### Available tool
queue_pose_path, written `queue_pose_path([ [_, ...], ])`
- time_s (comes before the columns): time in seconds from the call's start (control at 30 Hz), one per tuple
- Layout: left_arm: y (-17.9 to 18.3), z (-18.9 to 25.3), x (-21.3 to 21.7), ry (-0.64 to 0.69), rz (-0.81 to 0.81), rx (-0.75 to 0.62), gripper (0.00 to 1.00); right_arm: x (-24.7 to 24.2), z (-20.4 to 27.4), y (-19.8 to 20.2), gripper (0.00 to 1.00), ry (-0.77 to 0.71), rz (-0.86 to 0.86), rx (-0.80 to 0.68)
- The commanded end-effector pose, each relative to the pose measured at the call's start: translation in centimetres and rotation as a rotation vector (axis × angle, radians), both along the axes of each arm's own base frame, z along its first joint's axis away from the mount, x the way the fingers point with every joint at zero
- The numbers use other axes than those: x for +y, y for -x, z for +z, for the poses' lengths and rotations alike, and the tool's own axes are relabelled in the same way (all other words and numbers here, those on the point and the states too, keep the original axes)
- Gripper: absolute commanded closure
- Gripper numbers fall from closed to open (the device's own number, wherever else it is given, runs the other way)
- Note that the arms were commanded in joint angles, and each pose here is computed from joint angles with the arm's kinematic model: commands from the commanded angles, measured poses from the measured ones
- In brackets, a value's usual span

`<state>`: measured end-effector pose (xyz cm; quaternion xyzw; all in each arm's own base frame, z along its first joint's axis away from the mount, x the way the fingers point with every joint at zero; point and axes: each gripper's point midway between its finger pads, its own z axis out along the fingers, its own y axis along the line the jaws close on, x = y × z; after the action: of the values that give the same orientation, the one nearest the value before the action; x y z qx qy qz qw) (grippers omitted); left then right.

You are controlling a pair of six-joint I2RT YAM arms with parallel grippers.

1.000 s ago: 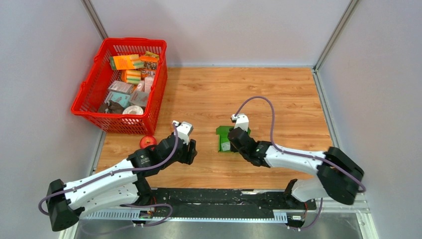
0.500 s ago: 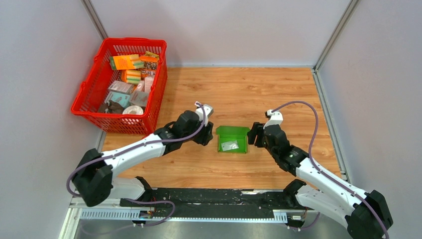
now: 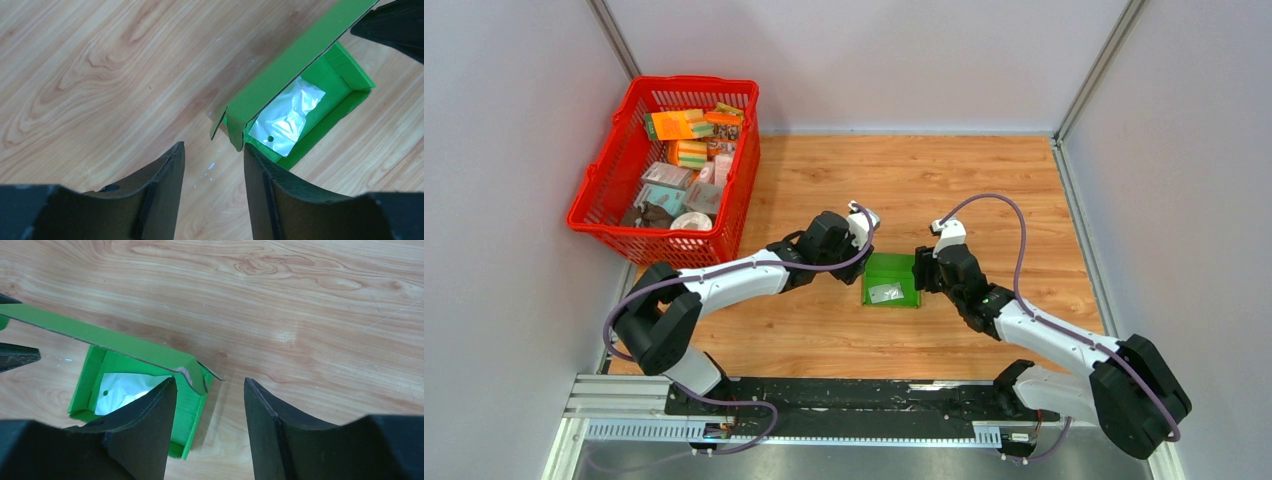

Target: Fold the paper box

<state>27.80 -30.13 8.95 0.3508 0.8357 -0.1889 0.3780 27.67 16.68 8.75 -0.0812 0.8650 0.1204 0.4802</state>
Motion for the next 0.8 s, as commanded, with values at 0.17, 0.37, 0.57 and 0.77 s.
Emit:
queue_pose_path([
  [0.17,-1.7,1.4,-1.9,0.024,-0.049,-0.06,0.62,0.6,1.8,-1.9,0.46,-0.054,0.001,-0.135],
  [0.37,-1.7,1.5,-2.2,0.035,-0.042,-0.05,0.77,0.7,1.6,-2.1,0.59,-0.051,0.005,-0.139],
  [0.57,-1.8,2.3,-2.0,0.048,-0.023,-0.062,0.83,0.9,1.8,-1.8,0.71,-0.08,0.008,-0.138],
  [0.77,-1.4,2.5,-2.5,0.073,-0.044,-0.047,0.83,0.8,2.1,-1.0,0.8,-0.104,0.017,-0.138],
])
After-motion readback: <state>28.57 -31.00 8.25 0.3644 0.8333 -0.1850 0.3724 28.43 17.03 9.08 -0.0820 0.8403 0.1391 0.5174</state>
